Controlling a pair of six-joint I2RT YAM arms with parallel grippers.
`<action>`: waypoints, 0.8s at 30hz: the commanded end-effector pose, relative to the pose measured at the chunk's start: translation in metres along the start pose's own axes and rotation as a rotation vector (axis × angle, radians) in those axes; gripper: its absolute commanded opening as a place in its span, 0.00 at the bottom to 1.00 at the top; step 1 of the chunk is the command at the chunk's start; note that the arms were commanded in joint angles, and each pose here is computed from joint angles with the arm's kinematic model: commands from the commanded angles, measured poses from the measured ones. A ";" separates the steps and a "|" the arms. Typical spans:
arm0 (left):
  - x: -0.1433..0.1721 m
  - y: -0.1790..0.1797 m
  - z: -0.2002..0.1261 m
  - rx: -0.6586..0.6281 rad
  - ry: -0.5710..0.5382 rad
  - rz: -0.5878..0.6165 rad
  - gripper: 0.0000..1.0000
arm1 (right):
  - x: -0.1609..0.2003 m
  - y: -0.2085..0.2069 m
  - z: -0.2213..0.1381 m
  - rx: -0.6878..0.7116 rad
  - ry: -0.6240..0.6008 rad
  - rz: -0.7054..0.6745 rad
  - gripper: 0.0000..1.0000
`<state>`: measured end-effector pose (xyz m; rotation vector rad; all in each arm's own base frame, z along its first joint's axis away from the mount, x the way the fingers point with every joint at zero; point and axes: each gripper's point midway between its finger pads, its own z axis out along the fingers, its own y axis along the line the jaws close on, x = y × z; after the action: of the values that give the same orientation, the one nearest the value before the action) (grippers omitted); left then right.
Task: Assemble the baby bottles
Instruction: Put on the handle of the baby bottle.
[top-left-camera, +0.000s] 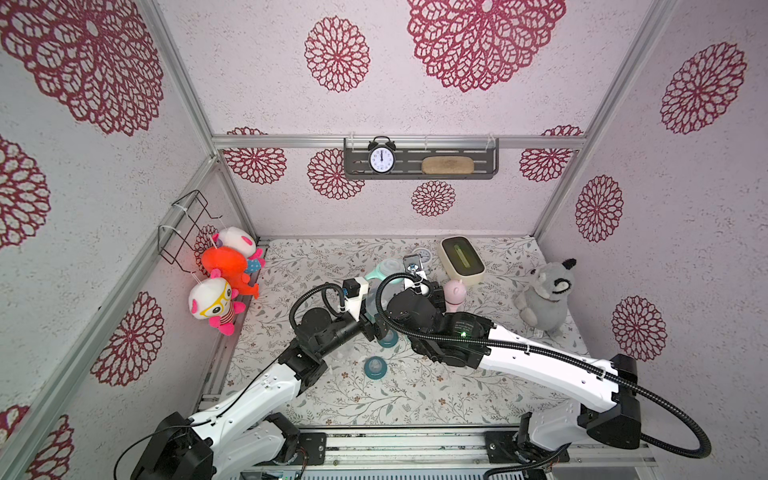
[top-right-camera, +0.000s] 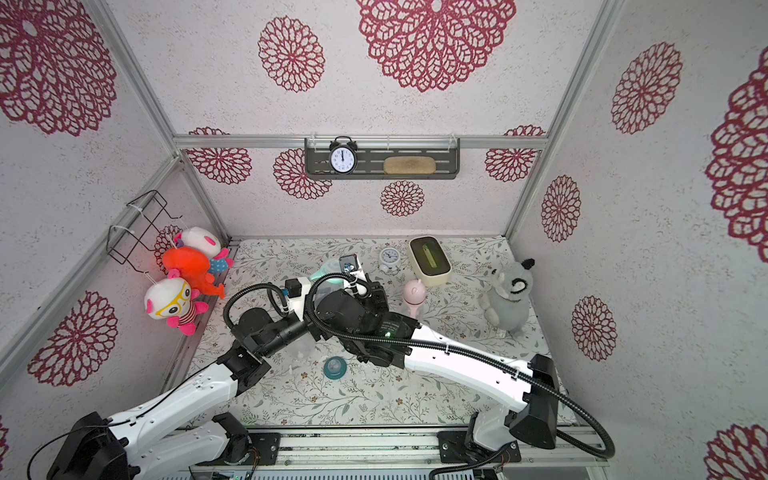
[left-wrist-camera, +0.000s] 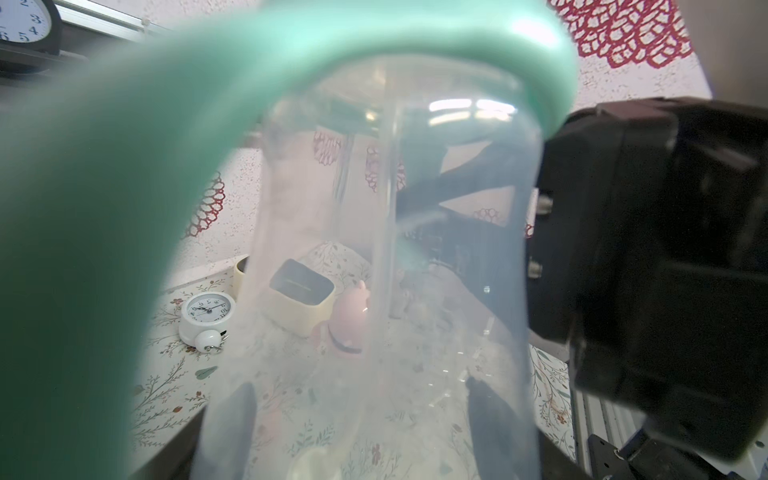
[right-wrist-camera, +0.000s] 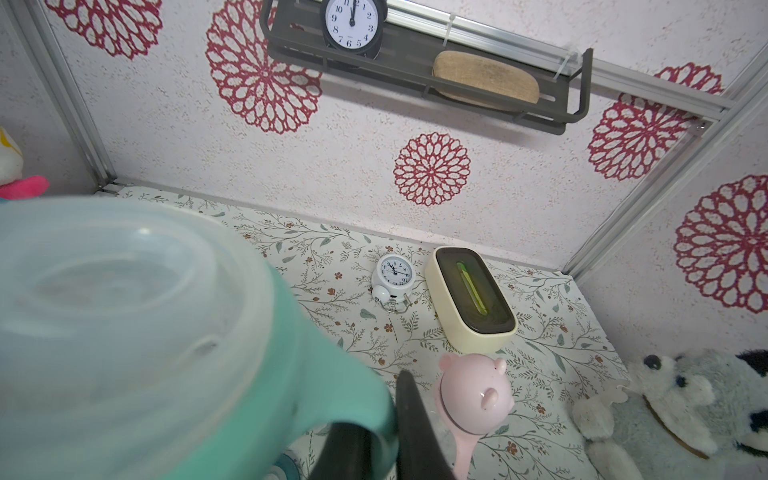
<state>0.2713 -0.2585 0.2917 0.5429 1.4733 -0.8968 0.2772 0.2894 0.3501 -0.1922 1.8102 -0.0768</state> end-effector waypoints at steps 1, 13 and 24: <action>-0.027 -0.003 -0.003 0.002 -0.097 0.026 0.00 | -0.002 -0.002 -0.005 -0.028 -0.001 0.000 0.00; -0.022 -0.004 -0.006 0.006 -0.084 0.046 0.00 | -0.021 -0.004 -0.012 -0.063 -0.039 -0.014 0.52; -0.017 0.005 -0.012 -0.050 -0.068 0.065 0.00 | -0.006 0.002 -0.023 -0.297 0.045 -0.015 0.81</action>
<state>0.2726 -0.2477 0.2989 0.5180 1.4396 -0.8429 0.2651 0.2918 0.3591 -0.3609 1.8343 0.0580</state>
